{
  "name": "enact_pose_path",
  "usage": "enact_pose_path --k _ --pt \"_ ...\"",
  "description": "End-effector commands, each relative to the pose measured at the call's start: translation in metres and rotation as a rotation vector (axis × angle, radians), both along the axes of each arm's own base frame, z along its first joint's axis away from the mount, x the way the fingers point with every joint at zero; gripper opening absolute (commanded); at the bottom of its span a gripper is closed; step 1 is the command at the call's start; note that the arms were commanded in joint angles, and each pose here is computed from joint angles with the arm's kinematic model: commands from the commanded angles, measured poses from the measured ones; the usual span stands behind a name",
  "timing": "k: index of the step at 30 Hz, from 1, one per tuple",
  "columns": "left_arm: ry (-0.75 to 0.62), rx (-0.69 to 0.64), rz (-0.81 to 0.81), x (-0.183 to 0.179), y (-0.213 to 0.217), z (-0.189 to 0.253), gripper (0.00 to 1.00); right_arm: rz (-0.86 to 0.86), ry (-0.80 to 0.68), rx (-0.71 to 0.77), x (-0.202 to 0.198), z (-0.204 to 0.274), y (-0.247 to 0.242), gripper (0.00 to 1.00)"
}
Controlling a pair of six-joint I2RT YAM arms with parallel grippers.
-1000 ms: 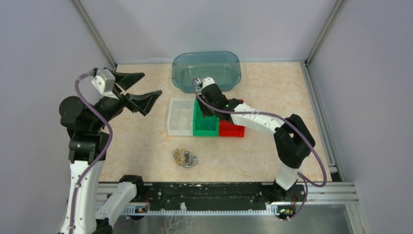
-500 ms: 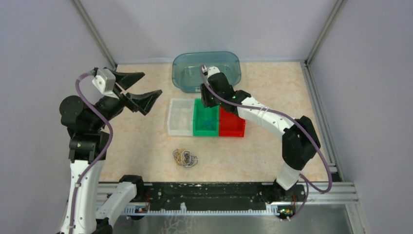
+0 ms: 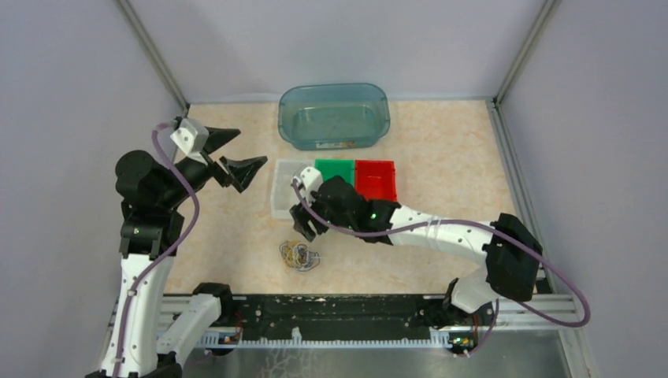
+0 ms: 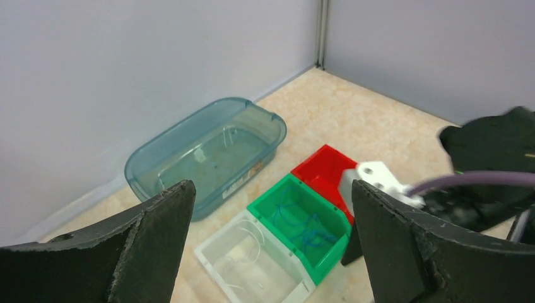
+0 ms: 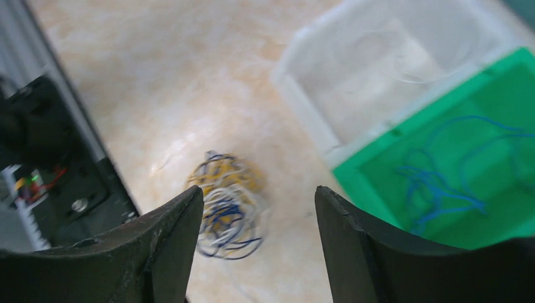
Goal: Untangle the cables
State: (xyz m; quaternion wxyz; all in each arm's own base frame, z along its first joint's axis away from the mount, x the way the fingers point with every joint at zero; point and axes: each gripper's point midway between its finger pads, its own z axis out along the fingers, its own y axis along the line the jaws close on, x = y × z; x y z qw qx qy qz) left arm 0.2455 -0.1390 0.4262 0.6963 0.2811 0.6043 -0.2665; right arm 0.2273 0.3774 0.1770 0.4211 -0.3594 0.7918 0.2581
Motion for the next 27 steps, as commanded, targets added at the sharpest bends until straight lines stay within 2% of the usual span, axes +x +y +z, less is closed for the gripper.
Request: enact_pose_path --k 1,9,14,19,23,27 --pt "0.035 0.059 -0.018 0.002 -0.001 -0.031 0.99 0.131 0.012 0.103 -0.043 -0.001 0.025 0.65" --pt "0.038 0.061 -0.042 -0.004 -0.004 -0.046 1.0 0.131 0.113 0.107 -0.061 -0.041 0.041 0.5" --pt "0.058 0.067 -0.04 0.0 -0.003 -0.053 1.0 0.122 0.136 0.04 -0.069 -0.063 0.041 0.48" --pt "0.059 0.075 -0.067 -0.003 -0.006 -0.055 0.99 0.102 0.147 0.054 -0.07 -0.069 0.039 0.45" --pt "0.059 0.083 -0.074 -0.005 -0.007 -0.057 1.0 0.092 0.153 0.058 -0.068 -0.072 0.044 0.34" --pt "0.051 0.092 -0.081 -0.008 -0.007 -0.056 1.0 0.09 0.168 0.047 -0.066 -0.074 0.05 0.34"
